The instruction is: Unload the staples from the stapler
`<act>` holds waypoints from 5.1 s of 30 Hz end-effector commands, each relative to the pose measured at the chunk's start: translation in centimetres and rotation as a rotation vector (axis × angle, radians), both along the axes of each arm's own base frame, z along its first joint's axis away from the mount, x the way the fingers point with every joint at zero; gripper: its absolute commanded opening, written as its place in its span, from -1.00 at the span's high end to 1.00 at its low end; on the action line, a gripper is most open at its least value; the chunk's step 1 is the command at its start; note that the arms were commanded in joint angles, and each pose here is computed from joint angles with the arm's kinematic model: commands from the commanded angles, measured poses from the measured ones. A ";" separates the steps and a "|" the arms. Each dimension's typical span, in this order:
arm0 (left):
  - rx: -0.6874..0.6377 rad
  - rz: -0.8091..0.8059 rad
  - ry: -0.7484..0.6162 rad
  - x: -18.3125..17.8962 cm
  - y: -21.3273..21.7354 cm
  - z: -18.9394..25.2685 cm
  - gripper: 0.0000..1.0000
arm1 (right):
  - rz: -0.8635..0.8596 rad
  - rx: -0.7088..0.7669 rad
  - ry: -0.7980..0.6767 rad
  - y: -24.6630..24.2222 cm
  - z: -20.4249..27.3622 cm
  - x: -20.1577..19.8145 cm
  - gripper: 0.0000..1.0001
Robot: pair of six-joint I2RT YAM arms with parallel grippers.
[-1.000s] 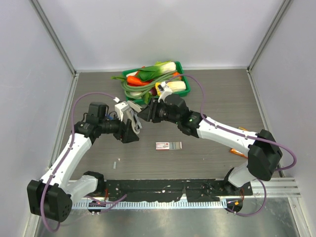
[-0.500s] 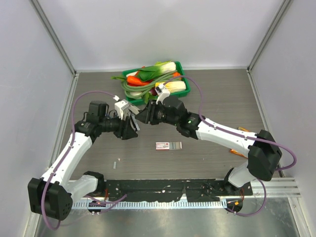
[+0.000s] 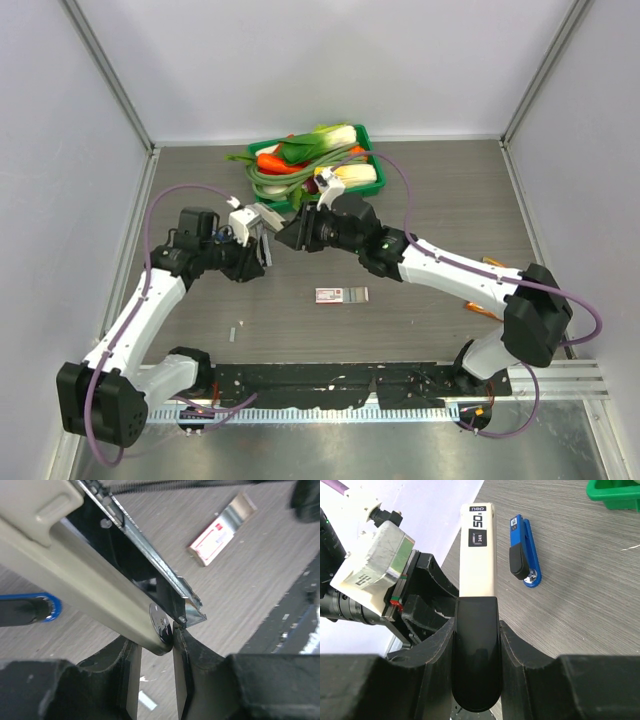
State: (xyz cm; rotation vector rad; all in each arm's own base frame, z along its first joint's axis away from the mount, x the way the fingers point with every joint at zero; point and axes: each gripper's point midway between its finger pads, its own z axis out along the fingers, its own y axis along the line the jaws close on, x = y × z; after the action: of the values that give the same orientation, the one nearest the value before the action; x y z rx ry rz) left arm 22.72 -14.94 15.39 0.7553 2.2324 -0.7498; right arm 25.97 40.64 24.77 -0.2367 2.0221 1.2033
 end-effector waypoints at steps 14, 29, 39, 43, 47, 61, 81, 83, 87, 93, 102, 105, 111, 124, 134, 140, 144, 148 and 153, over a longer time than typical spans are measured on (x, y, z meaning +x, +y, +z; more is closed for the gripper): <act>0.527 -0.076 -0.363 4.9 5.3 -5.2 0.71 | 0.302 0.076 -0.196 -3.8 0.0 -8.4 0.99; 0.639 -0.022 -0.518 7.7 4.5 -5.7 0.77 | 0.391 -0.108 -0.213 -5.9 -5.2 -11.9 0.98; 0.862 -0.044 -0.744 9.7 5.2 -4.4 0.83 | 0.408 -0.198 -0.228 -5.6 -8.4 -13.7 0.99; 0.818 -0.059 -0.698 9.4 4.4 -4.5 0.82 | 0.392 -0.199 -0.226 -5.2 -8.6 -13.6 0.99; 0.690 -0.028 -0.580 8.3 3.1 -4.4 0.71 | 0.302 -0.202 -0.292 -4.2 -5.6 -11.1 0.99; 0.261 0.033 -0.269 3.8 -0.1 0.9 0.02 | 0.071 -0.267 -0.476 0.9 1.9 -0.8 0.99; 0.064 0.366 -0.113 5.6 9.8 3.9 -0.11 | 0.121 -0.474 -0.581 6.5 -6.6 5.7 0.99; 0.064 0.373 -0.122 5.4 9.9 4.0 -0.11 | 0.097 -0.480 -0.618 6.9 -6.6 6.7 0.99; 0.065 0.377 -0.137 5.2 10.0 4.3 -0.12 | 0.064 -0.515 -0.629 7.5 -8.3 8.4 0.99; 0.059 0.382 -0.123 4.8 10.0 3.9 -0.11 | -0.003 -0.545 -0.605 7.7 -11.0 10.9 0.90; 0.043 0.374 -0.108 4.3 9.8 3.9 -0.12 | -0.039 -0.575 -0.488 5.3 -11.4 10.1 -0.38; 0.037 0.373 -0.103 4.3 9.7 4.0 -0.12 | -0.049 -0.561 -0.472 4.3 -10.0 9.4 -0.62; 0.050 0.367 -0.103 3.7 9.7 4.2 -0.12 | -0.018 -0.579 -0.422 2.7 -10.1 4.3 -0.61; 0.037 0.433 -0.107 3.8 11.0 5.4 -0.13 | 0.199 -0.617 -0.375 7.0 -13.3 -7.5 -0.66; 0.031 0.457 -0.110 3.3 12.2 5.8 -0.13 | 0.228 -0.702 -0.377 11.9 -16.8 -10.4 -0.72; 0.020 0.463 -0.097 3.3 12.7 5.7 -0.13 | 0.271 -0.699 -0.367 13.6 -18.0 -11.4 -0.72; 0.024 0.464 -0.089 3.2 12.9 5.2 -0.13 | 0.293 -0.696 -0.365 14.5 -18.3 -12.0 -0.72; 0.027 0.465 -0.088 3.3 13.0 5.0 -0.13 | 0.311 -0.700 -0.353 14.9 -19.2 -12.7 -0.72; 0.037 0.464 -0.094 3.2 13.3 4.9 -0.13 | 0.331 -0.708 -0.342 15.1 -20.3 -13.2 -0.72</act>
State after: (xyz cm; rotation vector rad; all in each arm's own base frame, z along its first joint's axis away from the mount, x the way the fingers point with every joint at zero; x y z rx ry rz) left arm 25.86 -1.71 19.57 0.2342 2.2459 -0.4346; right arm 13.42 54.37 3.55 -1.0948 2.0779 0.4680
